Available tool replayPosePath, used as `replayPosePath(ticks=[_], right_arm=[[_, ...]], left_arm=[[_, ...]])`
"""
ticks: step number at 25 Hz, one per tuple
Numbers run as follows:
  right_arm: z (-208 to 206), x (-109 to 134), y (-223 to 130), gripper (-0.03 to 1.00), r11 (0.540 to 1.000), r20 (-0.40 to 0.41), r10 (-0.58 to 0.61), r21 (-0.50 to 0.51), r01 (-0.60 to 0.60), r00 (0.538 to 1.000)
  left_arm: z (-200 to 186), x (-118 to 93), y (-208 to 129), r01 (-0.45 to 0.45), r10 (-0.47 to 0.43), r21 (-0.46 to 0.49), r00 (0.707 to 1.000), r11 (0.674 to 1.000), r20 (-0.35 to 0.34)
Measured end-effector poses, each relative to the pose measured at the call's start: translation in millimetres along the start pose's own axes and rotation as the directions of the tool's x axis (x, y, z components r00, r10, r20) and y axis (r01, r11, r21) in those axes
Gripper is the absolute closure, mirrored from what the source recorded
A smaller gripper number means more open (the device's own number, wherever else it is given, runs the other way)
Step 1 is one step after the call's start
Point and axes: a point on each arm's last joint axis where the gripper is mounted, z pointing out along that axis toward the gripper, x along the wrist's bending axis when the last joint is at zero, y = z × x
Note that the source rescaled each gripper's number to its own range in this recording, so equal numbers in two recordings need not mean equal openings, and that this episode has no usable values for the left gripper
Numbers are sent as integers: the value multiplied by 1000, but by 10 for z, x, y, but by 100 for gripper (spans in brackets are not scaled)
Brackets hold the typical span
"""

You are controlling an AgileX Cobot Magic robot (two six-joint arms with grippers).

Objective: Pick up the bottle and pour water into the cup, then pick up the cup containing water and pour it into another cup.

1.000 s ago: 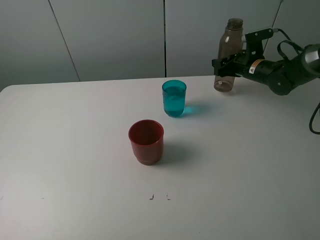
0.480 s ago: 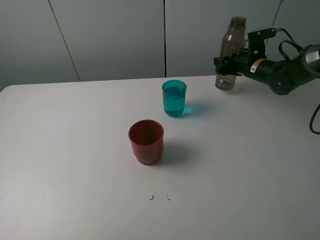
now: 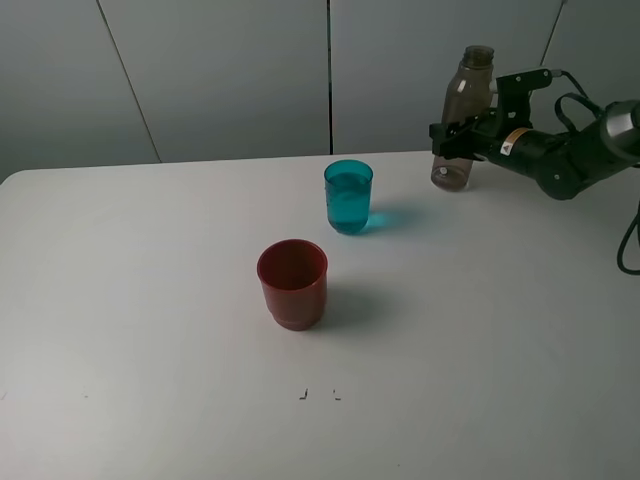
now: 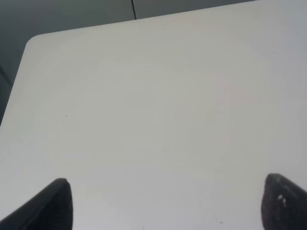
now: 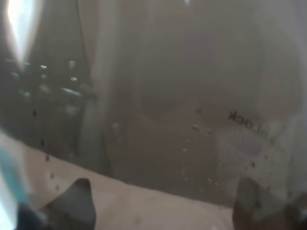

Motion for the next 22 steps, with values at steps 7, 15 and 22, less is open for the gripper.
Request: replayPosePath(ticks=[7,15,22], right_arm=[[7,3,-32,95,1000,-4,1,2,-1,1000],[6,16,-56,-2,1000,-19,-8,28,8,1000],[-113,32,-1,-3,996,-6,-11,94,11,1000]], left_arm=[[0,0,0,-7,7,0,1000,1000,0],[0,0,0,-7,7,0,1000,1000,0],[0,0,0,-7,7,0,1000,1000,0]])
